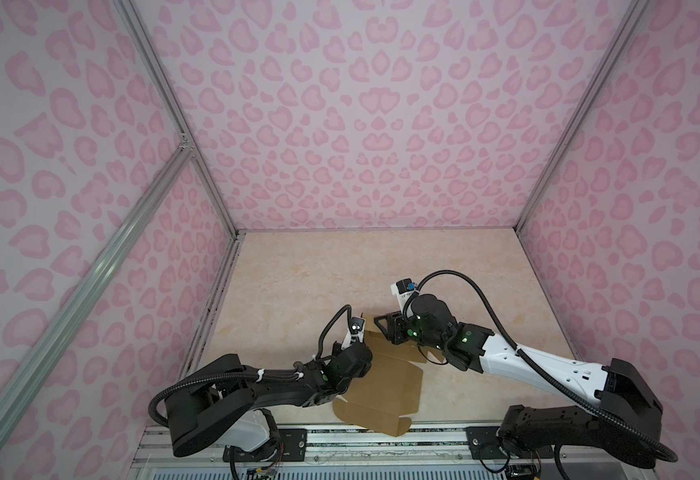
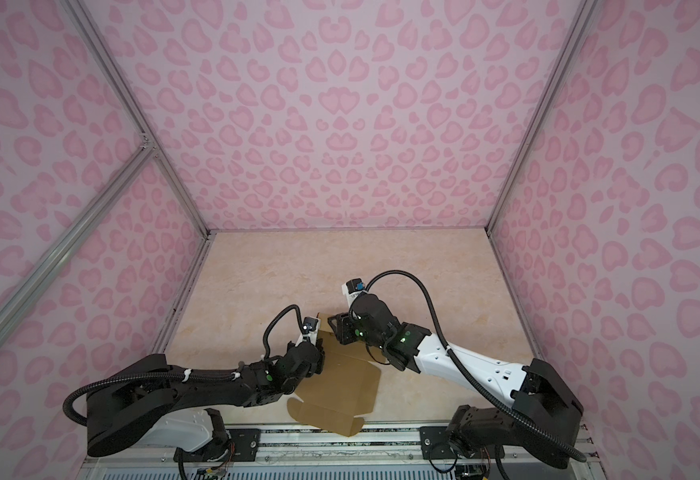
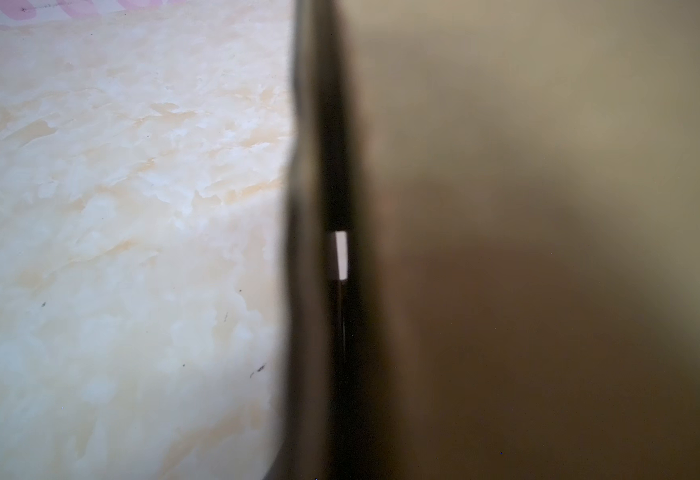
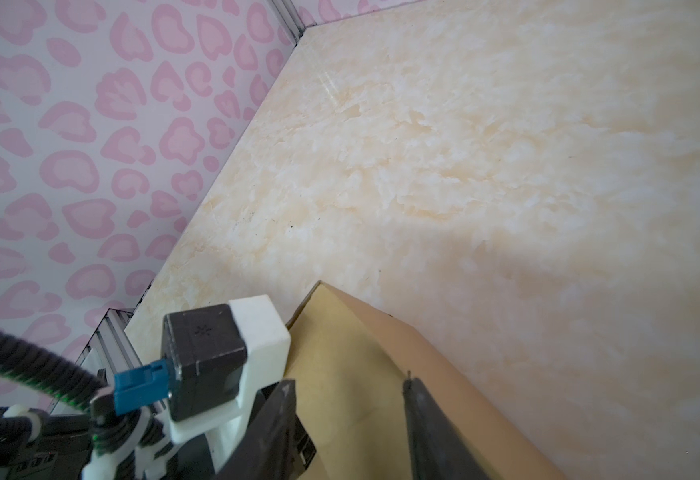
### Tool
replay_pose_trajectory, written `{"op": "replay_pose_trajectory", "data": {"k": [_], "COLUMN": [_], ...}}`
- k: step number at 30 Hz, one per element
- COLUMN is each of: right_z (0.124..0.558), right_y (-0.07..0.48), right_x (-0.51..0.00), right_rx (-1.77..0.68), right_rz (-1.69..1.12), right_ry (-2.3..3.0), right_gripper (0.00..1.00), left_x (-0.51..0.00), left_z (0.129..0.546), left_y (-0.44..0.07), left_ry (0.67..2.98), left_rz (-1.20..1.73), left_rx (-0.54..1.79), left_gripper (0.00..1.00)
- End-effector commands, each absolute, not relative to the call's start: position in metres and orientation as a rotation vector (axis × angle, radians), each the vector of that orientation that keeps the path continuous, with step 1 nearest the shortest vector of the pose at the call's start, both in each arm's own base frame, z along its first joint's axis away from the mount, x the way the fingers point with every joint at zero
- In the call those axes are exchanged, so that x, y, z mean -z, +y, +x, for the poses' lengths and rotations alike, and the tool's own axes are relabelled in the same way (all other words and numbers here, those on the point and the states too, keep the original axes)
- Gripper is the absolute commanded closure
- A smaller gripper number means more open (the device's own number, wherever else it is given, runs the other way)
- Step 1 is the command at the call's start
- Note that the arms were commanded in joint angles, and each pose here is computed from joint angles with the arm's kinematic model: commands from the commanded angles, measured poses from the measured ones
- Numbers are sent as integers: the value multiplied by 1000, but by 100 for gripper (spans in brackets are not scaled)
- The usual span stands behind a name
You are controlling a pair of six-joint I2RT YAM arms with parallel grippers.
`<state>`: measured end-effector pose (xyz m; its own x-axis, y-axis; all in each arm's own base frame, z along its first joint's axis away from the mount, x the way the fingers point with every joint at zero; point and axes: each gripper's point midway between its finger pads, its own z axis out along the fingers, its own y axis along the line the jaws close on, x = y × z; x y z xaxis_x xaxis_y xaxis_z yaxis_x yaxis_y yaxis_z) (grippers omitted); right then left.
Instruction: Fold the paper box
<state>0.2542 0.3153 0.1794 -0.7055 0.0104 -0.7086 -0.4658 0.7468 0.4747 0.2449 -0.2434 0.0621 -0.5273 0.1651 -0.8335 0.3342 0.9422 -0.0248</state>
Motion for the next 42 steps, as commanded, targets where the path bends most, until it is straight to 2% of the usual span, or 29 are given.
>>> {"op": "replay_pose_trajectory", "data": {"k": [1,24,30,42], "right_z": [254,258,260,261], "right_y": [318,312,311,311], "right_x": [-177,-161,-162,-163], "right_rx": [-876,-880,-887,-898], "right_rz": [-338,-304,-293,-286], "right_ry": [2217,2247,2248,2248], "right_gripper": [55,56,56,56], "left_x": [-45,-74,-84,-95], "left_z": [238,245,246,250], "left_y": [-235,-245,-244,-243], "left_ry": [2196,2043,2011,1981], "left_rz": [408,453,417,409], "left_rx": [162,232,252,234], "left_gripper": [72,65,55,51]}}
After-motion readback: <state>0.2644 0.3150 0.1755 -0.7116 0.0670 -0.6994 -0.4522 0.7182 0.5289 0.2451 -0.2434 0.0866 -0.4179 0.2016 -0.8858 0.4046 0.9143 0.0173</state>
